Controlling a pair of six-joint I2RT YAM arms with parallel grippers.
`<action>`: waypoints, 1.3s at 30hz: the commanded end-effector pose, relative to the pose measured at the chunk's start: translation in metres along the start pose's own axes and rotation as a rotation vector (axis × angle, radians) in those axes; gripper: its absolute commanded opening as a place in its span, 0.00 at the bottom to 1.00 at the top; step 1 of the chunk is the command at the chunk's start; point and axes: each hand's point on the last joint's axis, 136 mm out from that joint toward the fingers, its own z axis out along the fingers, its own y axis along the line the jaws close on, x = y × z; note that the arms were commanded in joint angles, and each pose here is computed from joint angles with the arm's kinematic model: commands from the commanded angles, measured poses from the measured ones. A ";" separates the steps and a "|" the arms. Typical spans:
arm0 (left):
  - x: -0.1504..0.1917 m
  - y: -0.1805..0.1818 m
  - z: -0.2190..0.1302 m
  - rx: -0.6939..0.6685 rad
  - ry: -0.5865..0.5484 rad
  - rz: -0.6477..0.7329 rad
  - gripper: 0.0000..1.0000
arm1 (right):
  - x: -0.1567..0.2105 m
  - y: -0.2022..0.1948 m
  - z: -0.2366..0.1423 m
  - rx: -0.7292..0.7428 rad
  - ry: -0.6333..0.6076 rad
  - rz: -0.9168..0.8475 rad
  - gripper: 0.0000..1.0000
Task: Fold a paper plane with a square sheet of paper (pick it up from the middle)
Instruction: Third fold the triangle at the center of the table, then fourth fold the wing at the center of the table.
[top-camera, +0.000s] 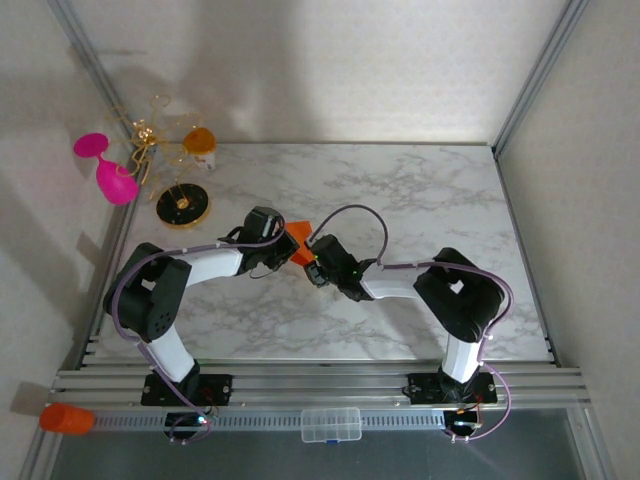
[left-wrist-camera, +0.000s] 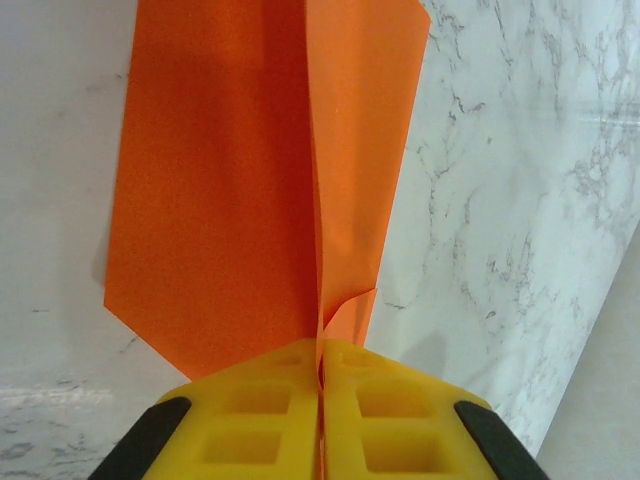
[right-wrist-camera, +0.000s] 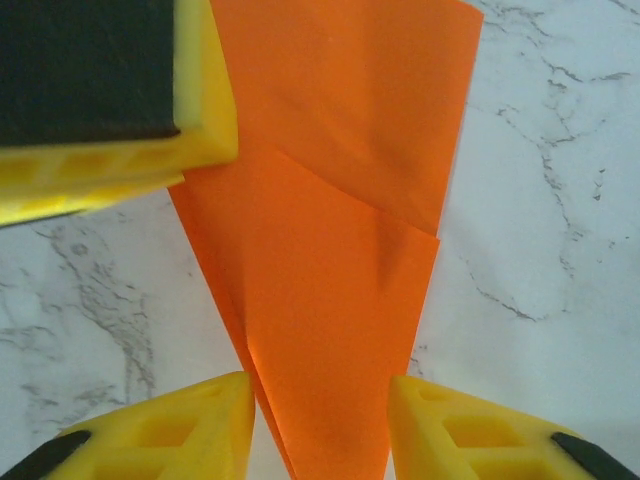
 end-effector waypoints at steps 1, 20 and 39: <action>-0.003 -0.009 -0.001 -0.005 -0.021 -0.007 0.09 | -0.011 0.002 0.003 0.048 -0.030 -0.068 0.40; -0.005 -0.008 -0.003 -0.021 -0.021 -0.014 0.12 | 0.000 0.002 0.014 0.065 0.019 -0.086 0.22; -0.045 -0.003 -0.034 -0.051 -0.134 -0.005 0.33 | -0.002 0.014 0.015 -0.042 0.039 -0.054 0.05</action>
